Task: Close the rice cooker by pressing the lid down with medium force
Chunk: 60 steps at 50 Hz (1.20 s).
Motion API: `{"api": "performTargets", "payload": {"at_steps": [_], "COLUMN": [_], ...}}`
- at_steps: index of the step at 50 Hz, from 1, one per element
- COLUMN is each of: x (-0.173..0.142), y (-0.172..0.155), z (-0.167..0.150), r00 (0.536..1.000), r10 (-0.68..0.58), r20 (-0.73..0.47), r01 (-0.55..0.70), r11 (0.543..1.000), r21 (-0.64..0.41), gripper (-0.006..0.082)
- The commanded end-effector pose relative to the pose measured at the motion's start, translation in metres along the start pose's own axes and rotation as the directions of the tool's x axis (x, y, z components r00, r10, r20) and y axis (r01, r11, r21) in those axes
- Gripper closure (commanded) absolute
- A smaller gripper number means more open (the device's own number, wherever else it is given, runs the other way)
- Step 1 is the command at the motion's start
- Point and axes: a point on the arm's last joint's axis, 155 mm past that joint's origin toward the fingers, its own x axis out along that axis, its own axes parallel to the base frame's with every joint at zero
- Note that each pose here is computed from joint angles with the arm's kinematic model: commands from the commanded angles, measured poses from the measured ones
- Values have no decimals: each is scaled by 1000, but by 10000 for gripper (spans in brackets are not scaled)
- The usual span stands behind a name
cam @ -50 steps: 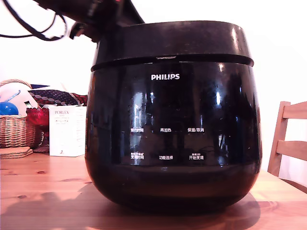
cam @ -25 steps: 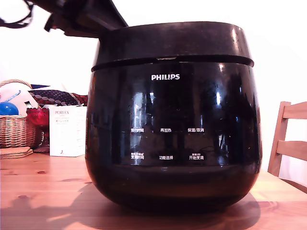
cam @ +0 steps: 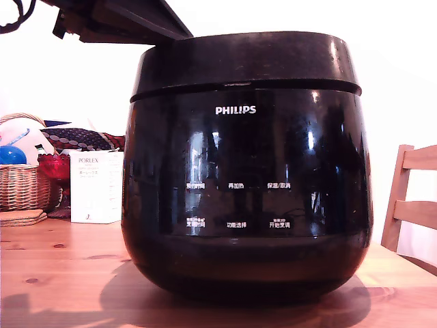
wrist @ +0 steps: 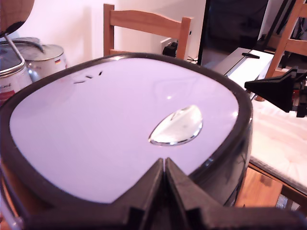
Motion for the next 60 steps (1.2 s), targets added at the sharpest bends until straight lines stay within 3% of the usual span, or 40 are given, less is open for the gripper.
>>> {"api": "performTargets", "payload": {"at_steps": [1,29,60], "x": [6,5,4], "y": [-2,0,5], "z": [-63,-103,-169], "r00": [988,962,869], "r10": [-10,-7,10], "r20": [-156,-272,-495], "r01": [7,-1,-1], "r11": [1000,1000,1000], "r21": [-17,-29,19], "gripper": [788,788,788]}}
